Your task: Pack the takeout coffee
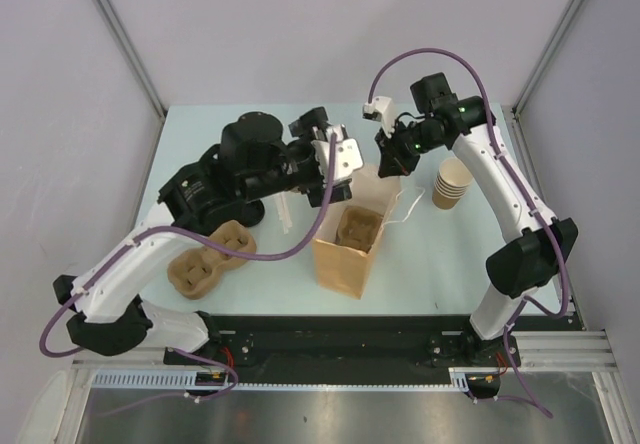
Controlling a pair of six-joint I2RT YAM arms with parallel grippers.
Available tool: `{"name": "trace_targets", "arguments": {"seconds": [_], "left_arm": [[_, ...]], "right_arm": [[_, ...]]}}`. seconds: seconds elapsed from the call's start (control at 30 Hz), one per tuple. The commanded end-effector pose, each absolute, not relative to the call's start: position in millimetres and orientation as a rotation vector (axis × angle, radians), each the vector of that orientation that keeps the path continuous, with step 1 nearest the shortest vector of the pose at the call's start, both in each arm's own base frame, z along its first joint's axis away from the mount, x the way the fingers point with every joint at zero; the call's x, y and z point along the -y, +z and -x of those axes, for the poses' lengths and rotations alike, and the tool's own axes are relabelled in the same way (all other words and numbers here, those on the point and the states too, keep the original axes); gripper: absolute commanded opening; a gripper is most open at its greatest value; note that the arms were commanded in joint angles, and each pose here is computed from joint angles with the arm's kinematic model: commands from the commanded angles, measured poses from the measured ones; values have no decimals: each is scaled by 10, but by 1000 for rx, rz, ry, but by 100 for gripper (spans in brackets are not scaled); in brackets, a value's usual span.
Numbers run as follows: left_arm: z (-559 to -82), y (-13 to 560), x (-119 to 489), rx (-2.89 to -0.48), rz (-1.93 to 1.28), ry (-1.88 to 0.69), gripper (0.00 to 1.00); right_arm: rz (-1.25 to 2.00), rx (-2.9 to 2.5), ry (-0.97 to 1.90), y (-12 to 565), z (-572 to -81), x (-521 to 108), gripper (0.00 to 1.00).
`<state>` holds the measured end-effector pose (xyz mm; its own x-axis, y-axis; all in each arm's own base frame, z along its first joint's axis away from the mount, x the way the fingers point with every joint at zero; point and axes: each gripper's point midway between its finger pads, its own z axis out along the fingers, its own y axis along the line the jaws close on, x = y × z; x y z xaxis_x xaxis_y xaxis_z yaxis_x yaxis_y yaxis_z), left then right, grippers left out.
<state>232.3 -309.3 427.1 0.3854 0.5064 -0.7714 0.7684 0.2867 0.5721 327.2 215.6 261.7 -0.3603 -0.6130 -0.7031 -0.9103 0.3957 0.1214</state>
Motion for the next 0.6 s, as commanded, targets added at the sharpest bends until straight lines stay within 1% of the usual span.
{"name": "trace_targets", "arguments": {"seconds": [0.0, 0.17, 0.37, 0.47, 0.57], "left_arm": [[-2250, 4636, 2805, -1286, -1195, -384, 96], [-2354, 4644, 2382, -1352, -1077, -360, 96], [-2551, 4484, 1946, -1484, -935, -357, 97], [-2658, 4311, 1797, -1554, -896, -352, 98], [-2795, 4006, 1696, -1654, -861, -343, 99]], "right_arm": [[1306, -2017, 691, 2914, -3138, -2150, 0], [1296, -1956, 676, 3150, -2976, -2159, 0], [1286, -1922, 642, 3252, -2765, -2179, 0], [1280, -1902, 610, 3268, -2639, -2191, 0], [1291, -1885, 581, 3276, -2496, -2235, 0]]}}
